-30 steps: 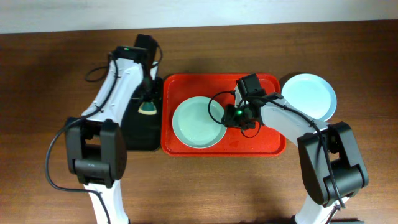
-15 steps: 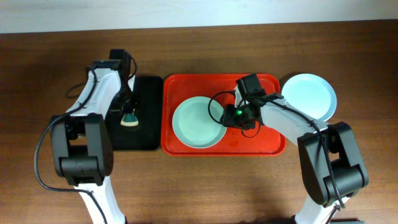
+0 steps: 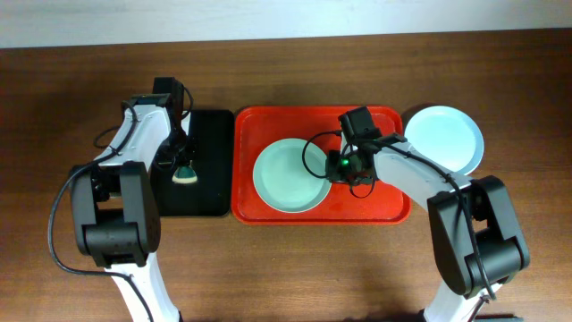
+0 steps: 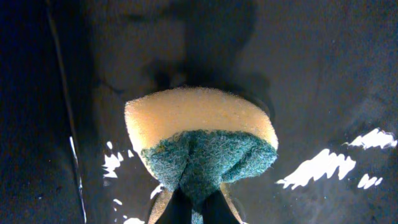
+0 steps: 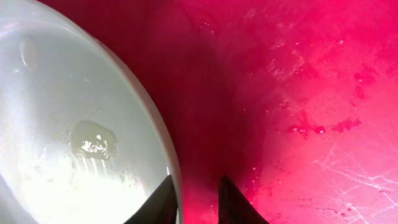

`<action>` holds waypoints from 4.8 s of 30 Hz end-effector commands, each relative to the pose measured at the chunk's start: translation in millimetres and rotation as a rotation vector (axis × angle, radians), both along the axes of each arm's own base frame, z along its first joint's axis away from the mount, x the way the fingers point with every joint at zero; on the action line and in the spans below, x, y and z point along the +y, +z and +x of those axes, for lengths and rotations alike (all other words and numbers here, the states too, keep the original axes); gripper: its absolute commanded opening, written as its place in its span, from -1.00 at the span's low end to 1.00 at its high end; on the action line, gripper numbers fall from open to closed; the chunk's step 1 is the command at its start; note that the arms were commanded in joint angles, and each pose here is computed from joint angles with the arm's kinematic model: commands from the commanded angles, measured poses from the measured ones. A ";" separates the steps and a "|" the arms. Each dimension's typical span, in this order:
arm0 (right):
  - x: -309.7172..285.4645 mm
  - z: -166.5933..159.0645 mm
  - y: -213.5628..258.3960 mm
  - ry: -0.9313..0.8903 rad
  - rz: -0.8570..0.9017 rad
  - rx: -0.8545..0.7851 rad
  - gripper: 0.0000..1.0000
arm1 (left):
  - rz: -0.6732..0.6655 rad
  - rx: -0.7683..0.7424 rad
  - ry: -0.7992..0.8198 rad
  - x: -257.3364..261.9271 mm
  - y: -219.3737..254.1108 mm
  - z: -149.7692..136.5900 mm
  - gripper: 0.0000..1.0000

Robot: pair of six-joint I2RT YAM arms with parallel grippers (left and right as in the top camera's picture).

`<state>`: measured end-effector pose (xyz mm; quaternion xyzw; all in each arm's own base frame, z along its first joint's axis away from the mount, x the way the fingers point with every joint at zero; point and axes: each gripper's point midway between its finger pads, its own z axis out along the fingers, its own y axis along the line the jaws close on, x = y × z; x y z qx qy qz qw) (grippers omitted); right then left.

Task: Clean dirty plates on tray and stack at the side
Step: 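Move the sponge with the left gripper back to the black tray, then lift the pale green plate with the right gripper and tilt it up, then carry the pale green plate with the right gripper to the plate stack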

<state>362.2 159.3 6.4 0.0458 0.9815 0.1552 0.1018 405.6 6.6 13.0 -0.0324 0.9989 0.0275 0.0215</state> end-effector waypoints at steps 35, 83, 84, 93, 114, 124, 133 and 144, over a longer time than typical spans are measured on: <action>13.5 -18.6 -14.2 0.049 -0.049 0.030 -0.92 | -0.092 0.003 0.250 22.6 -1.1 -8.8 -1.00; 138.7 87.3 121.2 -0.048 0.032 -0.588 -0.92 | -0.063 0.004 0.251 27.5 -1.9 -10.0 -1.00; 138.8 89.9 121.2 -0.056 0.026 -0.602 -0.92 | -0.063 0.004 0.252 27.6 -1.9 -10.0 -1.00; 151.1 109.7 115.5 -0.080 0.063 -0.681 -0.92 | -0.063 0.005 0.251 27.4 -1.9 -10.1 -1.00; 178.2 131.2 175.4 0.225 -0.283 -1.116 -0.92 | -0.066 0.002 0.246 25.2 -1.8 -9.0 -1.00; 206.0 119.8 241.0 0.346 -0.548 -1.302 -0.92 | -0.066 0.007 0.247 25.1 -3.1 -10.8 -1.00; 196.0 118.5 284.0 0.338 -0.790 -1.431 -0.92 | -0.066 0.007 0.247 25.0 -3.2 -10.7 -1.00; 211.7 103.1 313.1 0.280 -0.740 -1.544 -0.92 | -0.066 0.007 0.247 25.1 -3.2 -10.7 -1.00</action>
